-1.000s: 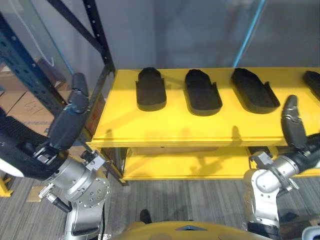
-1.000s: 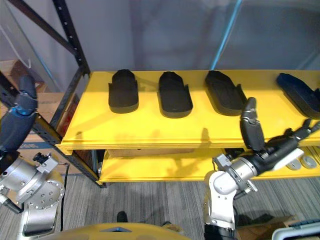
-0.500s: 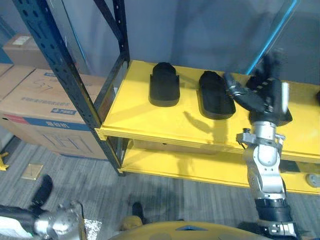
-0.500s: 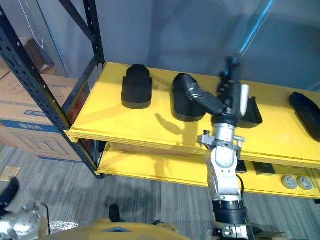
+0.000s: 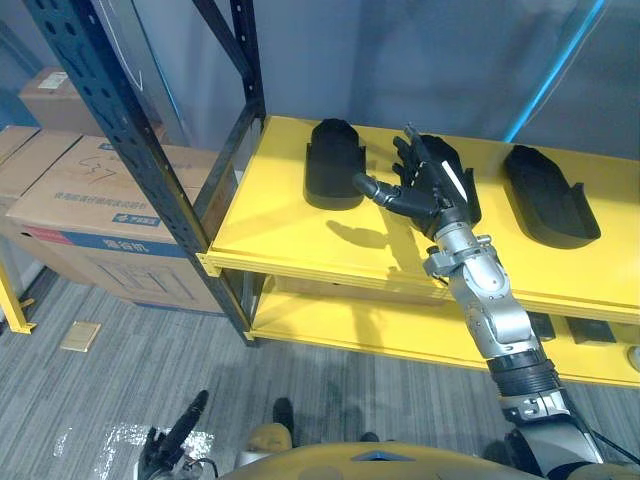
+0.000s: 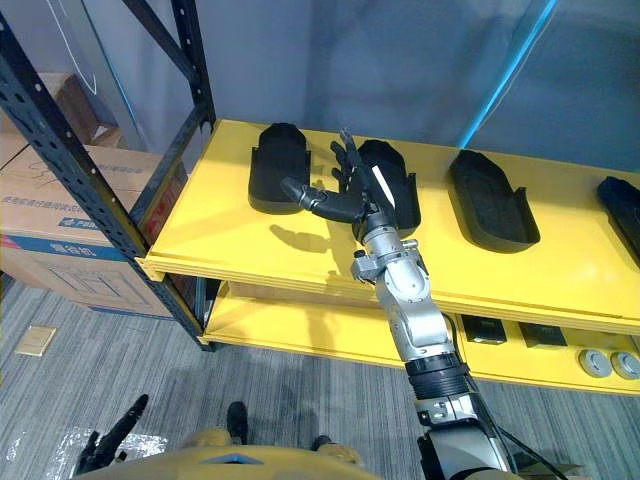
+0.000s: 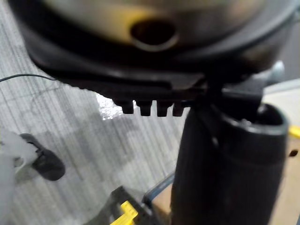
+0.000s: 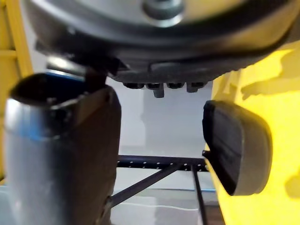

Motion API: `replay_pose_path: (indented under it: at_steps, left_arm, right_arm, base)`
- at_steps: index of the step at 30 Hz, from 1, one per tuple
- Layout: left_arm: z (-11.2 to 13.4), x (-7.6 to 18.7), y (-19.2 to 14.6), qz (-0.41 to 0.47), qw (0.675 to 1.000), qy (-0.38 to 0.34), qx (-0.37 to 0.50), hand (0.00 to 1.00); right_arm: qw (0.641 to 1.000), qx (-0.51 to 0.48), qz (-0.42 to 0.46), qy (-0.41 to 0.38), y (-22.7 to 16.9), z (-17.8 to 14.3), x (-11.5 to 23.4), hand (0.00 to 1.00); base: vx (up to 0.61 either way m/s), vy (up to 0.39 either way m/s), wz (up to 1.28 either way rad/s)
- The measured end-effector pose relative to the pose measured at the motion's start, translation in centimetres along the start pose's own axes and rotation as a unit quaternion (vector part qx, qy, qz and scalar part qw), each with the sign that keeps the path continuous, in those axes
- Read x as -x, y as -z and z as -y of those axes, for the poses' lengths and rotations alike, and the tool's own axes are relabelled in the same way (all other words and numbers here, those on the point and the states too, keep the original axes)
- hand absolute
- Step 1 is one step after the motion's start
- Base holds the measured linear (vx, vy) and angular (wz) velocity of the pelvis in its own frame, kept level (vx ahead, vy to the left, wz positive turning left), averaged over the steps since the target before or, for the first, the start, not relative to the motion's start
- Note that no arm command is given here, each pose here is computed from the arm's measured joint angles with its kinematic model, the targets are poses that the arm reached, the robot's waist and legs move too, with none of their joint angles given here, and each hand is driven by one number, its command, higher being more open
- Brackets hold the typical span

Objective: Walk over and take three plastic housings, then place them on the shelf

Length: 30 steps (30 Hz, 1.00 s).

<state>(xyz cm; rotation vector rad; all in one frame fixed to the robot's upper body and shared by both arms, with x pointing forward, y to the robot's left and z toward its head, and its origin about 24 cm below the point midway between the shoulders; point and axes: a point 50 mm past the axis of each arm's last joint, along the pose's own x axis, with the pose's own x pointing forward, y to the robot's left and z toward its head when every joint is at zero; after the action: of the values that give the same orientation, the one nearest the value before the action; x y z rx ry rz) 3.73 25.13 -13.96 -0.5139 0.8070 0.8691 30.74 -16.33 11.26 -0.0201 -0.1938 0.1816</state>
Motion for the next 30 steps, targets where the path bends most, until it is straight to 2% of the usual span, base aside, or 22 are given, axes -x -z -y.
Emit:
replay_pose_path:
  at_steps: [5, 11, 16, 21, 30]
  left_arm:
    - [1.8, 0.1, 1.7, -0.058, 0.994, 0.091, -0.031, 1.0]
    - [3.4, 0.4, 2.9, -0.098, 0.98, 0.168, -0.043, 1.0]
    - [4.5, 0.3, 3.0, -0.104, 0.974, 0.192, -0.058, 1.0]
    - [6.3, 0.0, 2.5, -0.098, 0.969, 0.217, -0.07, 1.0]
    - [6.2, -0.2, 2.4, -0.098, 0.971, 0.204, -0.072, 1.0]
  right_arm:
    - [0.999, -0.001, -0.019, 0.033, 0.6, 0.5, -0.6, 1.0]
    - [0.998, -0.017, -0.053, 0.006, 2.2, -0.9, -1.2, 1.0]
    - [0.998, -0.012, -0.041, -0.035, 1.2, -2.2, -2.2, 1.0]
    - [0.999, -0.003, 0.001, -0.051, -1.5, -2.9, -4.1, 1.0]
    - [0.998, 0.001, 0.011, -0.056, -2.2, -3.5, -4.5, 1.0]
  base:
    - [0.0, 0.0, 0.0]
    - [0.04, -0.003, -0.01]
    - [0.05, -0.015, 0.01]
    - [0.01, -0.007, 0.02]
    - [0.0, -0.003, 0.04]
